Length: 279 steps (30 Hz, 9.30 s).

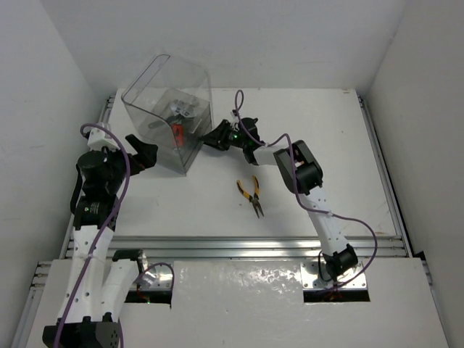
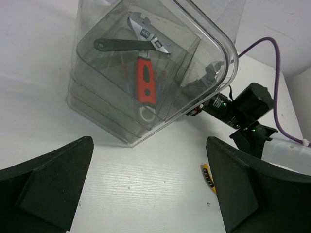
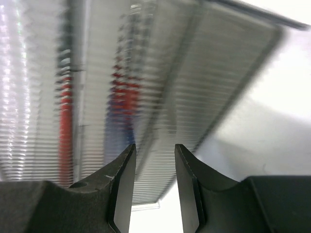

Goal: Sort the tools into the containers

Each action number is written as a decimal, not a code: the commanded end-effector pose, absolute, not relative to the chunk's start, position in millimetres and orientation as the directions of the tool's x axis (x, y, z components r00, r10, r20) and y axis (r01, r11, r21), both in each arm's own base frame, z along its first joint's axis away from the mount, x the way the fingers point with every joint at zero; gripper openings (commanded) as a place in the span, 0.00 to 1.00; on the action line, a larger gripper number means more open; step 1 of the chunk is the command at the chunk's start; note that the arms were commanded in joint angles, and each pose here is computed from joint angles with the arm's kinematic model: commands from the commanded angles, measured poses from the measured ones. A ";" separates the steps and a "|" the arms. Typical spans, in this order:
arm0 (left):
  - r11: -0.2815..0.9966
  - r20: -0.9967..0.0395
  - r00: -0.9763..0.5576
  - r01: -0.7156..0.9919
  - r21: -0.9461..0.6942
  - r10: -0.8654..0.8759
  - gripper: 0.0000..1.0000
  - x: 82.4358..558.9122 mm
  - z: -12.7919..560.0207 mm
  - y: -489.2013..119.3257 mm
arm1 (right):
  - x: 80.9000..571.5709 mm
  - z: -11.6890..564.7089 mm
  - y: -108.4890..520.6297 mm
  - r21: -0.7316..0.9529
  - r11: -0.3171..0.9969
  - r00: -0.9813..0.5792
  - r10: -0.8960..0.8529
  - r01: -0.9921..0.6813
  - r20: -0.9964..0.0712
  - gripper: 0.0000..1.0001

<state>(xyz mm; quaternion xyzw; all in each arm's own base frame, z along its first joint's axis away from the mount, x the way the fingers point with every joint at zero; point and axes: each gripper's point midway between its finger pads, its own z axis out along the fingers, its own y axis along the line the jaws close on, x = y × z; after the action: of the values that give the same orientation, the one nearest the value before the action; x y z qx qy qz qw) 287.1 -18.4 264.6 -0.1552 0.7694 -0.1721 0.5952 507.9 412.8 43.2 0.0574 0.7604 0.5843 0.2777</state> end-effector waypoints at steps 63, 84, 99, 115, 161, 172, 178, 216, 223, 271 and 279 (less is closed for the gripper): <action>0.903 -0.892 -0.163 0.014 -0.430 -0.422 1.00 285.4 294.8 -18.3 | 260.2 -0.8 197.0 -0.015 0.944 -0.895 -0.316 -0.328 -0.315 0.75; 0.902 -0.891 -0.170 0.024 -0.432 -0.422 1.00 286.9 293.6 -20.4 | 253.9 -8.5 245.4 0.123 0.876 -0.819 -0.375 -0.466 -0.433 0.00; 0.902 -0.891 -0.169 0.013 -0.431 -0.422 1.00 286.8 292.5 -18.6 | 290.8 81.1 334.4 0.588 0.724 -0.799 0.086 -0.361 -0.595 0.00; 0.902 -0.889 -0.175 0.005 -0.431 -0.423 1.00 288.8 290.3 -17.7 | 416.4 123.8 415.8 0.800 0.587 -0.789 0.431 -0.123 -0.438 0.05; 0.899 -0.886 -0.202 0.048 -0.435 -0.418 1.00 288.5 290.4 -26.0 | 308.3 -20.7 45.1 -0.023 0.997 -0.978 -0.077 -0.074 -0.193 0.43; 0.901 -0.887 -0.194 0.037 -0.433 -0.419 1.00 287.8 290.8 -23.5 | 336.1 90.2 183.5 0.599 0.747 -0.818 0.133 -0.289 -0.560 0.00; 0.901 -0.885 -0.198 0.021 -0.434 -0.421 1.00 289.4 288.0 -21.5 | 355.2 150.6 262.9 0.789 0.503 -0.778 0.312 -0.352 -0.546 0.00; 0.903 -0.888 -0.189 0.014 -0.430 -0.420 1.00 288.9 289.8 -19.7 | 461.1 55.3 334.5 0.742 0.671 -0.798 0.450 0.005 -0.401 0.00; 0.902 -0.889 -0.179 0.013 -0.431 -0.422 1.00 288.0 291.8 -19.2 | 481.6 63.8 380.9 0.880 0.467 -0.832 0.452 -0.088 -0.323 0.00; 0.905 -0.913 -0.116 -0.229 -0.359 -0.392 1.00 261.7 294.4 22.9 | 265.5 219.1 84.0 -0.083 0.987 -0.560 -0.145 -0.135 -0.816 0.99; 0.937 -0.932 -0.108 -0.093 -0.338 -0.346 1.00 234.2 312.9 -0.8 | 205.6 268.5 41.8 -0.052 0.996 -0.480 -0.078 -0.066 -0.874 0.99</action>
<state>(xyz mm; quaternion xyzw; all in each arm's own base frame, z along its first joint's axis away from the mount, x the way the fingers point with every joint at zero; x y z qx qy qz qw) 246.7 12.1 291.1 -0.1930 0.7506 -0.0808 0.6268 231.7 67.1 258.6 -0.0431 0.8605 0.0253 0.5070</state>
